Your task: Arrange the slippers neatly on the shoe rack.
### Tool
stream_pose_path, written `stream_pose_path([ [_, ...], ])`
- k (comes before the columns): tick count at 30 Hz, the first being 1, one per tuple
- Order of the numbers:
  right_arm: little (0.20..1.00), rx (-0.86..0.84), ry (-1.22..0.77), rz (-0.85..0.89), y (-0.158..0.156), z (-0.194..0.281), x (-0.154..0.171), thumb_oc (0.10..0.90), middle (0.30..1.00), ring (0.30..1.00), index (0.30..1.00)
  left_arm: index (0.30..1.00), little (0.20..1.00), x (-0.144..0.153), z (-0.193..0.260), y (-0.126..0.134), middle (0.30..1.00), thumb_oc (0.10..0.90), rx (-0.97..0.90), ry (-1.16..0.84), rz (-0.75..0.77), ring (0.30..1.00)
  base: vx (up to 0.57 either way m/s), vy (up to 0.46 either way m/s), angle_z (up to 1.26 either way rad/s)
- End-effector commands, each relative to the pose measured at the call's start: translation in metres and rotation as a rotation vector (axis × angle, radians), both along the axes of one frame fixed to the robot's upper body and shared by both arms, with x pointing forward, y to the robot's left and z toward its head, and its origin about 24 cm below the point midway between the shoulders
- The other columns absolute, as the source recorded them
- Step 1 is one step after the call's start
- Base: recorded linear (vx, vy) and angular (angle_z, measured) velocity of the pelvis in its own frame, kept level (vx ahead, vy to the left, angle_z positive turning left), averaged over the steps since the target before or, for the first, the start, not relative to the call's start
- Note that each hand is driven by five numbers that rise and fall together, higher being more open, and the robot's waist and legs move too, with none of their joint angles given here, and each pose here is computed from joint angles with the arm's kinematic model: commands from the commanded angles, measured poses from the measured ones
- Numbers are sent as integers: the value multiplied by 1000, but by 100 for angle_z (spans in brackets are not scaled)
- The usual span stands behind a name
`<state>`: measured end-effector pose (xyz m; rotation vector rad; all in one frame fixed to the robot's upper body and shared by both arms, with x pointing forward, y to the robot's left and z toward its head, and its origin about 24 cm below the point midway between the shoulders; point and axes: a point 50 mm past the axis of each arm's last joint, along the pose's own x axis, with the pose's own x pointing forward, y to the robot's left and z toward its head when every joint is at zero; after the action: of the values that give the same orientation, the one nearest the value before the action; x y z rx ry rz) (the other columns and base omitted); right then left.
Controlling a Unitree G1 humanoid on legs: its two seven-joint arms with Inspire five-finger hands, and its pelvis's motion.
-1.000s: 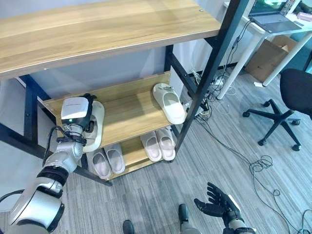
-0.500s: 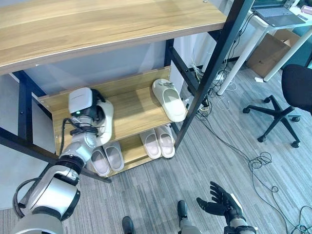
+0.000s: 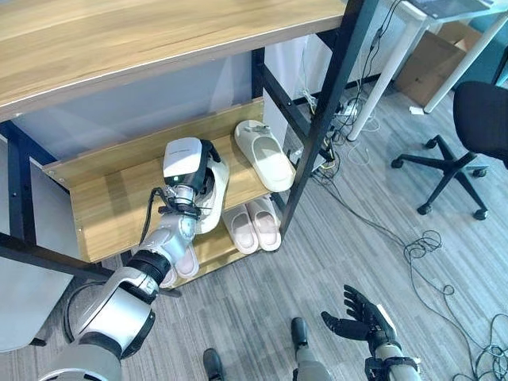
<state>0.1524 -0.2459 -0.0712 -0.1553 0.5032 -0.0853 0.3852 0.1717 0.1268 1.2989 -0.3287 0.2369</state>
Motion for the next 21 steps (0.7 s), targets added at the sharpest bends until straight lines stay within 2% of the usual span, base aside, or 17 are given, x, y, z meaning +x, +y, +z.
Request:
stream_pose_path([
  [1, 900, -70, -247, 15, -15, 47, 32, 800, 900, 900, 900, 300, 300, 22, 90, -4, 300, 400, 7, -288, 47, 300, 5, -37, -3],
  [21, 900, -63, -262, 63, -5, 49, 43, 800, 900, 900, 900, 300, 300, 35, 134, 3, 300, 400, -14, -295, 148, 300, 31, -37, -7],
])
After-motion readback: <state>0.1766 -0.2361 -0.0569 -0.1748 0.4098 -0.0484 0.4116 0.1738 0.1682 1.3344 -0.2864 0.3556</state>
